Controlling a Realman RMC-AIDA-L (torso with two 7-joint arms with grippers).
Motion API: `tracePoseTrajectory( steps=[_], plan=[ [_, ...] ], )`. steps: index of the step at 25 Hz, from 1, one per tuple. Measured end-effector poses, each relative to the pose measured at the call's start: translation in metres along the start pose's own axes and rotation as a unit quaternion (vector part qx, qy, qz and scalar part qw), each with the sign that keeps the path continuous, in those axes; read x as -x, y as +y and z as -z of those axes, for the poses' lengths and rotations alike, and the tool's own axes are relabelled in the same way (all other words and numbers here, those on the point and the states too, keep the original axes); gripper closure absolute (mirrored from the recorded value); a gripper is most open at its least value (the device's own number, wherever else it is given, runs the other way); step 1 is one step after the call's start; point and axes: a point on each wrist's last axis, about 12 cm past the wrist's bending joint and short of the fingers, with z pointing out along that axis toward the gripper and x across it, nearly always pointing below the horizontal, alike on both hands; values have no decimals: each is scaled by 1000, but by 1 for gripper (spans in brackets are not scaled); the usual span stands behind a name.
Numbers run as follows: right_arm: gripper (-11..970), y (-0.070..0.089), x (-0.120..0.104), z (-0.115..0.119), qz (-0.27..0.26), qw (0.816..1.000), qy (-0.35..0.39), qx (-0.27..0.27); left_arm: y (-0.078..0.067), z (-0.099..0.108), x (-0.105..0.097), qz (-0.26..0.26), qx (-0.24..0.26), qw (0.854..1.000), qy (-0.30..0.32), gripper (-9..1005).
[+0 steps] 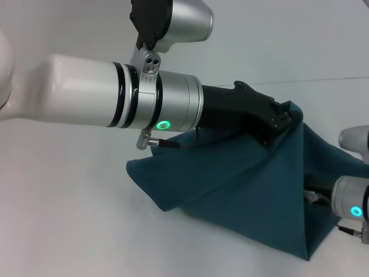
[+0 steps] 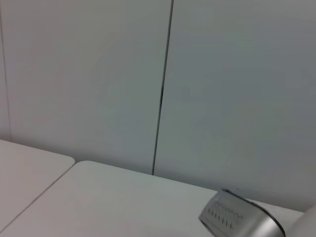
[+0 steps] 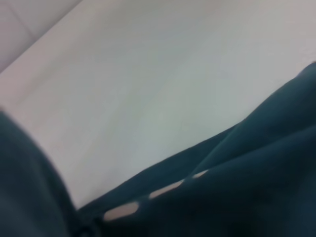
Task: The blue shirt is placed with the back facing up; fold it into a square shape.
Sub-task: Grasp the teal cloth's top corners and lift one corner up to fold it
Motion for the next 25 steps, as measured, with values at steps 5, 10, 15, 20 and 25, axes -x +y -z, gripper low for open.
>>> tracePoseTrajectory(
  steps=[5,10,15,20,25],
  plan=[
    [569,12,-5,-10,13,999,21,20,0,0,0,2,-1,1000,-3,959],
    [570,23,-6,-18,27,998,36,37,0,1,-1,4,-1,1000,-5,959],
    [566,29,-5,-22,34,998,42,46,0,2,-2,6,0,1000,-5,959],
    [566,34,-4,-24,34,997,44,58,0,2,-3,7,-1,1000,-3,959],
    [567,34,-3,-23,28,997,37,60,0,2,-4,8,-1,1000,-3,960]
  ],
)
